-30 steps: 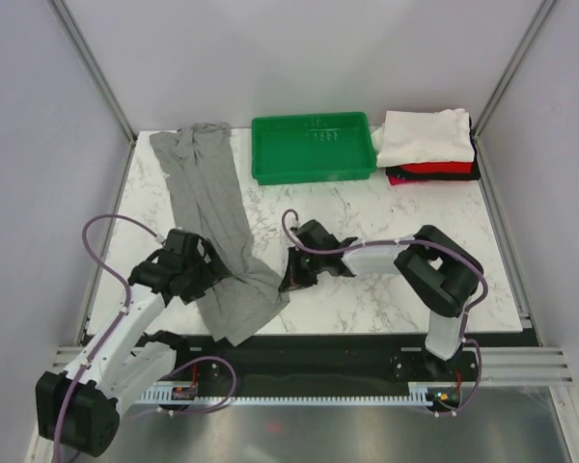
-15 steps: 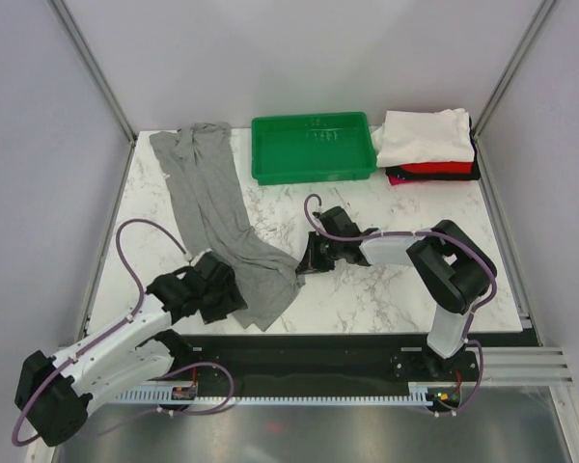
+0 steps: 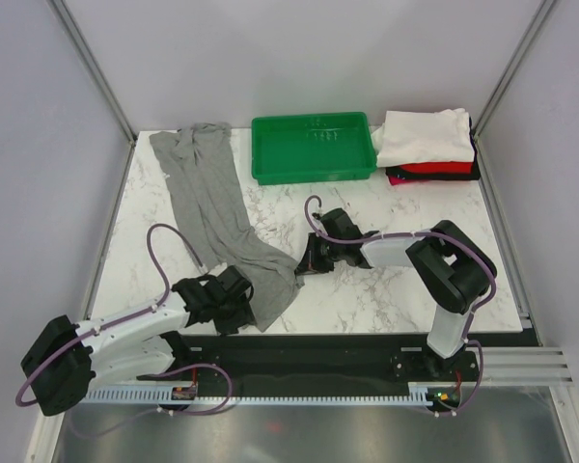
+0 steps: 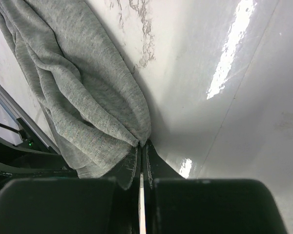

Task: Fold and stack the t-shirts
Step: Fold the tshirt

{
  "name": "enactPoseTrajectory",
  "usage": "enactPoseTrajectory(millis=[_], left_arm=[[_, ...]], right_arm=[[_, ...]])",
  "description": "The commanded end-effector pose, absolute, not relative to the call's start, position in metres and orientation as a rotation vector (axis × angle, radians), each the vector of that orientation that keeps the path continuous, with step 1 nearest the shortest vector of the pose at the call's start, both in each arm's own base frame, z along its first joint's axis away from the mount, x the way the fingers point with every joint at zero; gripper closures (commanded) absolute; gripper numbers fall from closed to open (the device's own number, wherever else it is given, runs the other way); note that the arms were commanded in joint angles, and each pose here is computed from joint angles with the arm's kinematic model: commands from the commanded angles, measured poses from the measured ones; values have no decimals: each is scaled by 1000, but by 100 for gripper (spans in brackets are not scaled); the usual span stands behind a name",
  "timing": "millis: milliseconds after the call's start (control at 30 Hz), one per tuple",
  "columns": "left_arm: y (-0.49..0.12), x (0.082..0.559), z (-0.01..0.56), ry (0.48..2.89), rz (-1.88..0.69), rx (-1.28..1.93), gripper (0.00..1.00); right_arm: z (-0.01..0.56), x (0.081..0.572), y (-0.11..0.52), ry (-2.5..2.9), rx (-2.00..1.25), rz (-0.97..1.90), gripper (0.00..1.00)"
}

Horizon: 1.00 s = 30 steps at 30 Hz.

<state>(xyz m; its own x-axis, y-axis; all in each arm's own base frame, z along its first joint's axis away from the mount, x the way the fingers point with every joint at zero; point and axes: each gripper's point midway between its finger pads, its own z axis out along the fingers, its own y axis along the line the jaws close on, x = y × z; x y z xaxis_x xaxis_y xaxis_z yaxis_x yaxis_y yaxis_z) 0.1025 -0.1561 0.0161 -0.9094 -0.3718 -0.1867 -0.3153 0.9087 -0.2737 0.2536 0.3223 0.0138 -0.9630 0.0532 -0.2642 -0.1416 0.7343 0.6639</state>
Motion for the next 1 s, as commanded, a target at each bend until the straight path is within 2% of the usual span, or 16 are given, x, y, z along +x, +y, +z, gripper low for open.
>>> enactPoseTrajectory(millis=[0,167,300,367,567,733,867,967], left_arm=[[-163,117,17,2754,-375,-599,43],[-163,128,32,2655,-447,-614,43],[-158,131,34,2618,-450,-630,31],[-156,131,33,2610,-438,-638,30],[-154,123,21,2656,-412,-659,31],[-160,127,40,2579,-524,-654,33],[-154,124,28,2602,-454,-662,31],[-154,127,21,2607,-423,-658,34]], right_arm=[[-26,227,296,2805,-98,904,100],[-27,226,297,2799,-105,918,100],[-28,226,298,2800,-106,930,100],[-29,226,298,2802,-111,933,100],[-29,225,299,2803,-112,936,100],[-30,225,299,2804,-114,942,100],[-32,226,300,2806,-113,944,100],[-33,224,301,2810,-114,950,100]])
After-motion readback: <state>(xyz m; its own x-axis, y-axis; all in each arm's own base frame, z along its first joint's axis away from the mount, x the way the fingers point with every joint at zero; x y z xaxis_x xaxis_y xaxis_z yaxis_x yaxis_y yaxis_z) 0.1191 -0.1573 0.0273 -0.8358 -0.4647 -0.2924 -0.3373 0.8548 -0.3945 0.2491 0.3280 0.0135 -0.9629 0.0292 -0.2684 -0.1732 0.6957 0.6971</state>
